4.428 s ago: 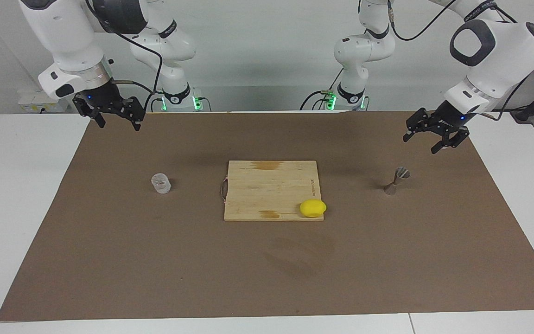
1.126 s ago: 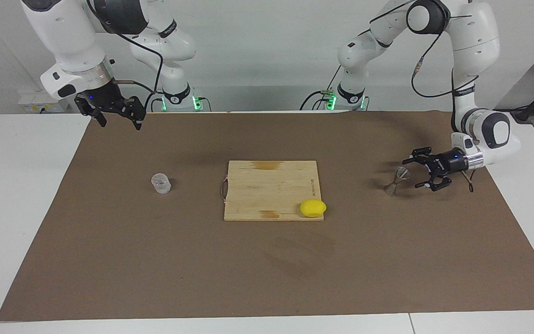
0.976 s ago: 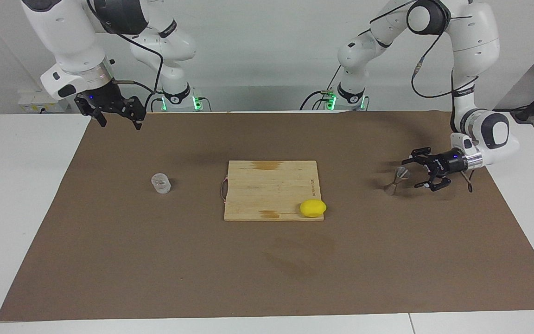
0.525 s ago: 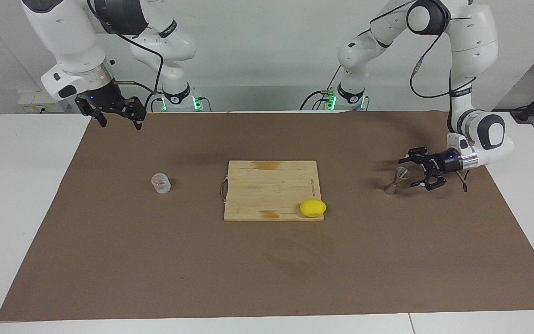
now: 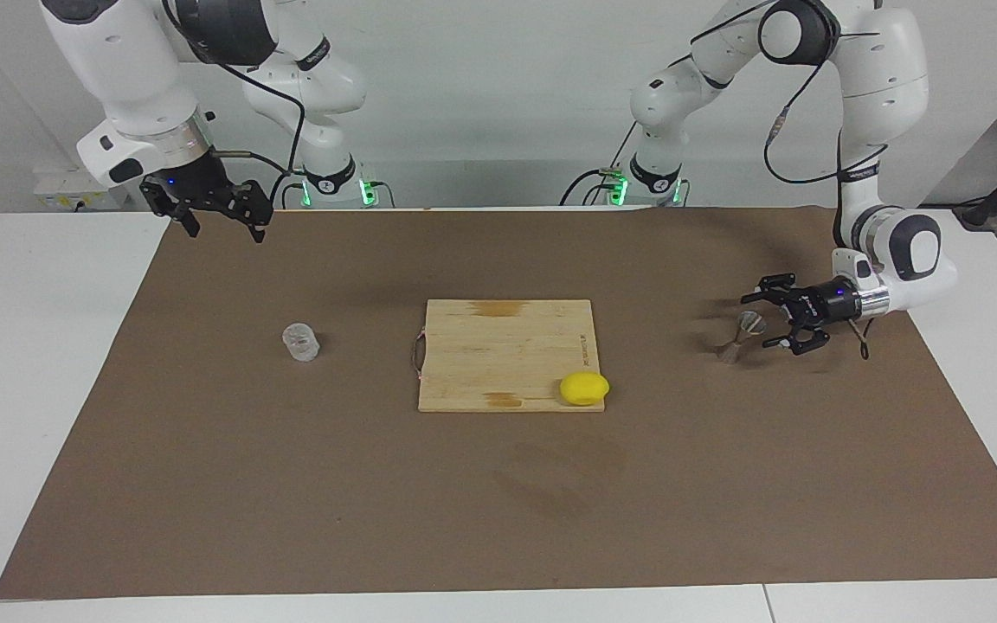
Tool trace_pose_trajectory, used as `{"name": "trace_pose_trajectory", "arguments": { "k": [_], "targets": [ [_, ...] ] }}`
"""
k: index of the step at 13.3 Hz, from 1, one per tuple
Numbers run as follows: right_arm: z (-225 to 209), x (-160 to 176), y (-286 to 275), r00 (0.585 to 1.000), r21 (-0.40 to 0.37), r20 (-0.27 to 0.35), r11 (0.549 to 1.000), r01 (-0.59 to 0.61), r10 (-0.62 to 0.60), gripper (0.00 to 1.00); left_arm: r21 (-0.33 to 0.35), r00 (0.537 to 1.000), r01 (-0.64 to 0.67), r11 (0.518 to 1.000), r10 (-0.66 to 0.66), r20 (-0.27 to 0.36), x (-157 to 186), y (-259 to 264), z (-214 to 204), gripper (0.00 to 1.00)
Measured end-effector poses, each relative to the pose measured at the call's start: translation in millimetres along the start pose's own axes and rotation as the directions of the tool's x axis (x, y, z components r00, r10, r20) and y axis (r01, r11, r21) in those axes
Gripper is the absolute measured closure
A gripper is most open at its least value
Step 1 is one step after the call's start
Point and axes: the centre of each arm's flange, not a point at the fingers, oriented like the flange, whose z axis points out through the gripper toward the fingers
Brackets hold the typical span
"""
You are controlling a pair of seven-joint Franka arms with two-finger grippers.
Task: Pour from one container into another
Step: 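Open the left gripper around the metal cup, then close the left gripper on the metal cup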
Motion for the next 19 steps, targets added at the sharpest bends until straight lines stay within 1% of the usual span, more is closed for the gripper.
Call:
{"name": "trace_pose_trajectory", "arguments": {
  "k": [5,8,12,13,14,15,16,17,18,19],
  "targets": [
    [0,0,0,1.000,0.000,0.000,1.000,0.000,0.000,0.00,0.008,0.999,-0.010,1.000,0.010,-0.030,6,-5,8,0.00],
    [0,0,0,1.000,0.000,0.001,1.000,0.000,0.000,0.00,-0.002,0.999,-0.014,1.000,0.013,-0.035,9,-7,17,0.00],
    [0,0,0,1.000,0.000,0.001,1.000,0.000,0.000,0.00,-0.003,0.999,-0.014,1.000,0.014,-0.036,9,-7,19,0.03],
    [0,0,0,1.000,0.000,0.001,1.000,0.000,0.000,0.00,-0.002,0.999,-0.014,1.000,0.014,-0.036,9,-7,18,0.10],
    [0,0,0,1.000,0.000,0.001,1.000,0.000,0.000,0.00,-0.002,0.999,-0.014,1.000,0.014,-0.036,9,-7,18,0.11],
    [0,0,0,1.000,0.000,0.001,1.000,0.000,0.000,0.00,-0.001,0.999,-0.014,1.000,0.014,-0.035,9,-7,18,0.19],
    [1,0,0,1.000,0.000,0.001,1.000,0.000,0.000,0.00,0.000,0.999,-0.014,1.000,0.014,-0.035,9,-7,17,0.30],
    [1,0,0,1.000,0.000,0.001,1.000,0.000,0.000,0.00,0.002,0.999,-0.013,1.000,0.013,-0.035,8,-7,16,0.31],
    [1,0,0,1.000,0.000,0.002,1.000,0.000,0.000,0.00,0.003,0.999,-0.013,1.000,0.014,-0.034,8,-7,16,0.41],
    [1,-1,0,1.000,0.000,0.003,1.000,0.000,0.000,0.00,0.004,0.999,-0.014,1.000,0.014,-0.033,8,-7,15,0.49]
  ]
}}
